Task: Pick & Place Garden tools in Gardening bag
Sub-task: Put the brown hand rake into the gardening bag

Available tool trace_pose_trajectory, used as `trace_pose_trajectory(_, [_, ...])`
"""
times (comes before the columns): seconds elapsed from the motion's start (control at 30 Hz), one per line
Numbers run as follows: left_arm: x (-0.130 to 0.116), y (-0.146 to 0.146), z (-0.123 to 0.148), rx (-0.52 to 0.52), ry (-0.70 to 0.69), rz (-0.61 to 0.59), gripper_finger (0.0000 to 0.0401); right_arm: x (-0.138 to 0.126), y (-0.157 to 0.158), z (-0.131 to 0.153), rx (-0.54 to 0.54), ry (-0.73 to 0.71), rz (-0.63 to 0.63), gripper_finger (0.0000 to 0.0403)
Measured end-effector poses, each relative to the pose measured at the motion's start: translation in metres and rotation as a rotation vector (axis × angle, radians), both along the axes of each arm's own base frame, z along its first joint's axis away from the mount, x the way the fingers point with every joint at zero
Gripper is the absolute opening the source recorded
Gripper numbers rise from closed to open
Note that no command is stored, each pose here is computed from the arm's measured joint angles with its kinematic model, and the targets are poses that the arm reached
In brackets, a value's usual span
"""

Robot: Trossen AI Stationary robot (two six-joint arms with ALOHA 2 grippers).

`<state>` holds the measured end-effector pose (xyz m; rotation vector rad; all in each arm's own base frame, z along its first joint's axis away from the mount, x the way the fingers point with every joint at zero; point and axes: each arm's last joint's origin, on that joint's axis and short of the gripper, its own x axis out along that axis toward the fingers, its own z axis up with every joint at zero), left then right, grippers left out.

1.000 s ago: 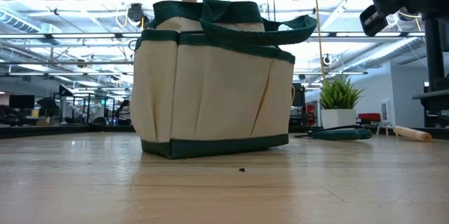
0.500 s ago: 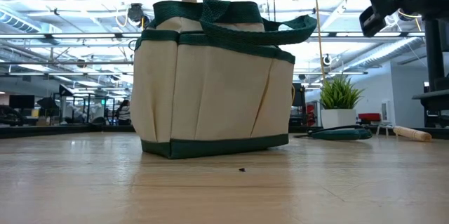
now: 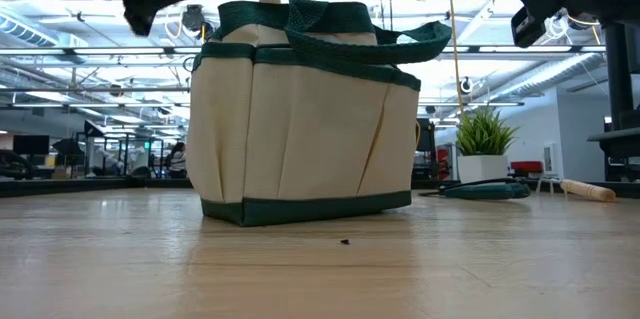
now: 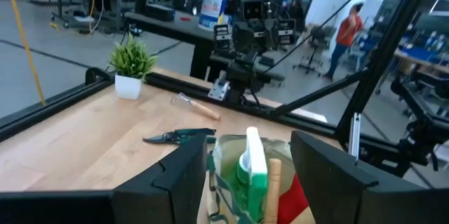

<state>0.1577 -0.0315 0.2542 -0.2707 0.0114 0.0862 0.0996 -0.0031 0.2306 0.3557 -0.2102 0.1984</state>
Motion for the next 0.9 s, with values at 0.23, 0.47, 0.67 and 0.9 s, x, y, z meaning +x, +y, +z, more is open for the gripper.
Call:
trace_pose_trajectory(0.23, [-0.019,0.005,-0.036,-0.018,-0.084,0.000,0.0212,0.007,-0.001,0.021,-0.034,0.044,-0.032,0.0130])
trace_pose_trajectory(0.47, [-0.031,0.008,-0.061,-0.034,-0.145,0.000,0.0212,0.021,-0.004,0.046,-0.043,0.232,-0.088,0.0130])
trace_pose_trajectory(0.67, [-0.034,0.009,-0.068,-0.019,-0.160,0.000,0.0212,0.037,-0.007,0.066,-0.041,0.370,-0.114,0.0130])
trace_pose_trajectory(0.9, [-0.034,0.009,-0.068,0.032,-0.155,0.002,0.0212,0.054,-0.012,0.073,-0.056,0.469,-0.196,0.0130])
